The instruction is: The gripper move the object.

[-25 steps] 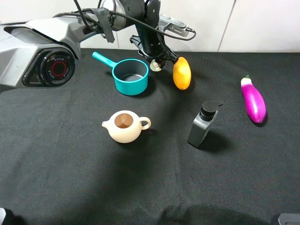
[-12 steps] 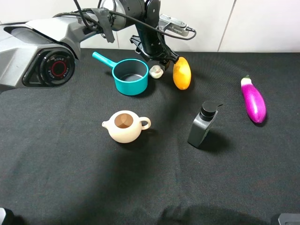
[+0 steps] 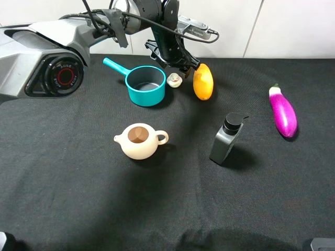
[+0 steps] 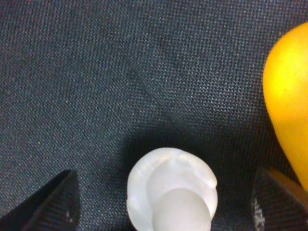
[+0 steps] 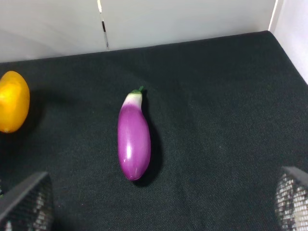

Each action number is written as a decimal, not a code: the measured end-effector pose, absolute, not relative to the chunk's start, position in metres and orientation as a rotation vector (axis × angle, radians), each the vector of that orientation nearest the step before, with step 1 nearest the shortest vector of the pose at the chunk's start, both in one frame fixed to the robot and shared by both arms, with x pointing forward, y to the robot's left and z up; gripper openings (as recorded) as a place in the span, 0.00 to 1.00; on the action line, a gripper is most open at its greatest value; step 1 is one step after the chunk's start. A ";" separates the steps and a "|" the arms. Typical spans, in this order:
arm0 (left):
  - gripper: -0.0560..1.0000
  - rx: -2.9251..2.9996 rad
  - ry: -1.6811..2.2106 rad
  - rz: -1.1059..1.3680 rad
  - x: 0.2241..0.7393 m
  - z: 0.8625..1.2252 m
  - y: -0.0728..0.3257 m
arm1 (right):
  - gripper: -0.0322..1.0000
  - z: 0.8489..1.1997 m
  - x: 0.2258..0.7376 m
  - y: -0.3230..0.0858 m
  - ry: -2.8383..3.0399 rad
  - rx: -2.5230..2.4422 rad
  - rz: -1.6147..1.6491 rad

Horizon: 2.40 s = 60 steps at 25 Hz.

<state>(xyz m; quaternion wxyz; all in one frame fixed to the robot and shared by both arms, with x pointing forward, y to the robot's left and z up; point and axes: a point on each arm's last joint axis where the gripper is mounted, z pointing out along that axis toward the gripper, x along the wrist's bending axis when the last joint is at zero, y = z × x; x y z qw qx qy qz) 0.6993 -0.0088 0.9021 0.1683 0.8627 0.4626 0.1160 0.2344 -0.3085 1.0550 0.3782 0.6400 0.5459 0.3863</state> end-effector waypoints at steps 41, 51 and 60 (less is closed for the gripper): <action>0.78 2.467 1.332 0.314 0.672 1.012 0.001 | 0.70 1.055 0.234 -0.309 1.395 1.636 0.987; 0.78 2.445 1.242 0.344 0.648 1.059 -0.002 | 0.70 1.055 0.234 -0.309 1.395 1.636 0.987; 0.78 2.491 1.255 0.319 0.612 1.091 0.024 | 0.70 1.055 0.234 -0.309 1.395 1.636 0.987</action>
